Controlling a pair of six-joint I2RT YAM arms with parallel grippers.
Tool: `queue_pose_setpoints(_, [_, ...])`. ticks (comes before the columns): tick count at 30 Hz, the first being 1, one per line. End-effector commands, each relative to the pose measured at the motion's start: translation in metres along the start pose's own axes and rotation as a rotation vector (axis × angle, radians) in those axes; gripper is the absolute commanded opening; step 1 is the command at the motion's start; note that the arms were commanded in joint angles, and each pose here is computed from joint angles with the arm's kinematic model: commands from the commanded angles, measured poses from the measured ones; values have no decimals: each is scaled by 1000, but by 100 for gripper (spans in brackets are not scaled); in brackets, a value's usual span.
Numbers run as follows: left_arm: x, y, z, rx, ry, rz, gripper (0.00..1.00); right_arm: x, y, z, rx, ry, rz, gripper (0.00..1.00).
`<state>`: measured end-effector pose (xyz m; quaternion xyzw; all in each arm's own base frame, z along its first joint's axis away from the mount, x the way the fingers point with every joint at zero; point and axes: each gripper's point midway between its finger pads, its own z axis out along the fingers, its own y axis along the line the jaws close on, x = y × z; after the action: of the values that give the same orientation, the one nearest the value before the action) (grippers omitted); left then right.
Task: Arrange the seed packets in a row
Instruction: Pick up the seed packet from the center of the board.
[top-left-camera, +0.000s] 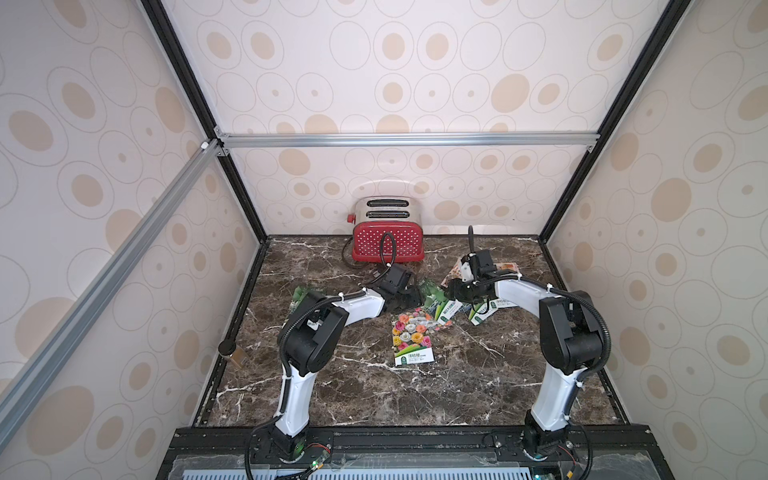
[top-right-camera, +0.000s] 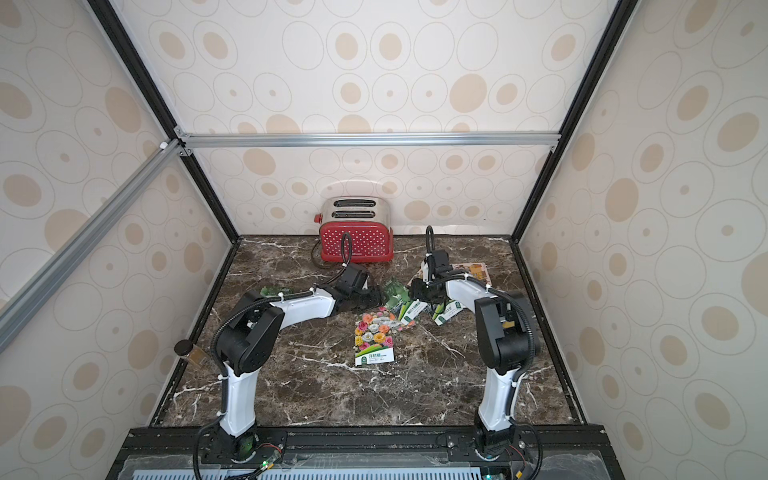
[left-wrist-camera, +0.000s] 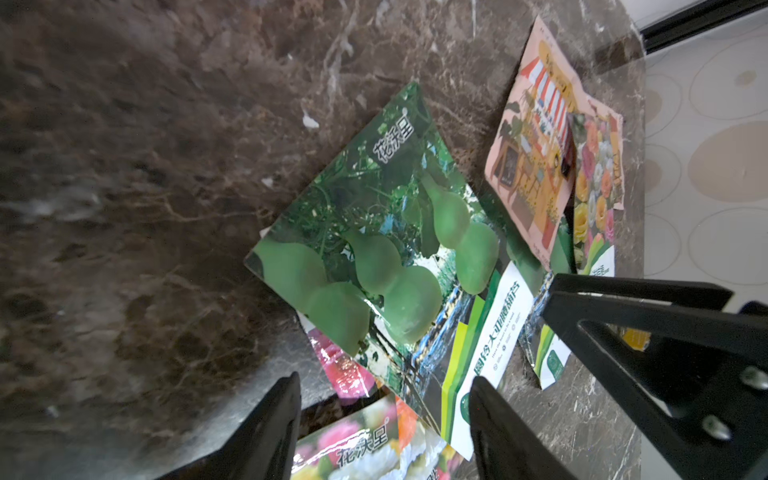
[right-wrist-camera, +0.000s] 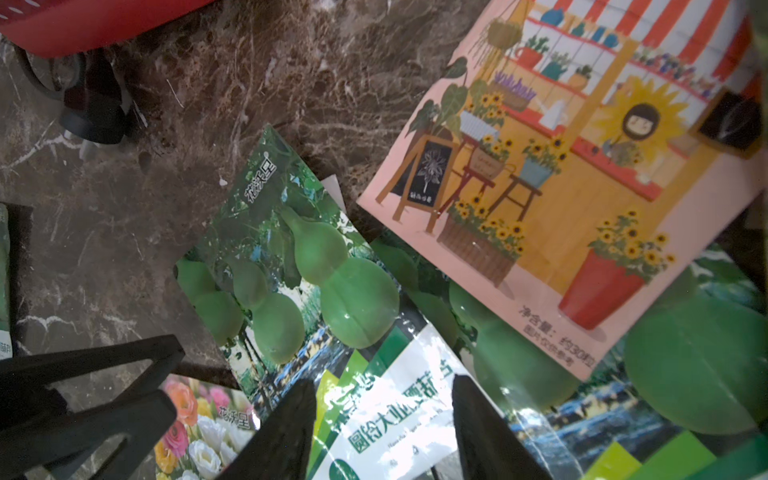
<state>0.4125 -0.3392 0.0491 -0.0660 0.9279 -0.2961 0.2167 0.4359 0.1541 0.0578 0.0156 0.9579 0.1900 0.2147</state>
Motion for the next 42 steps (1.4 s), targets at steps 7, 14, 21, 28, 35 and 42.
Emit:
queue_pose_setpoints(7, [-3, 1, 12, -56, 3, 10, 65, -8, -9, 11, 30, -10, -41, 56])
queue_pose_setpoints(14, [1, 6, 16, -65, 16, -3, 65, -10, -21, 20, 39, -5, -38, 57])
queue_pose_setpoints(21, [-2, 1, 24, -51, 11, -13, 62, -6, -19, 29, 4, 14, -37, 56])
queue_pose_setpoints(28, [-1, 2, 35, -42, 16, -32, 59, 4, -13, 34, -52, 34, -13, 54])
queue_pose_setpoints(35, [0, -9, 43, 4, -20, -60, 49, 16, -10, 40, -94, 53, 21, 48])
queue_pose_setpoints(42, [-2, -22, 46, 78, -38, -86, 38, 20, -9, 43, -110, 59, 26, 47])
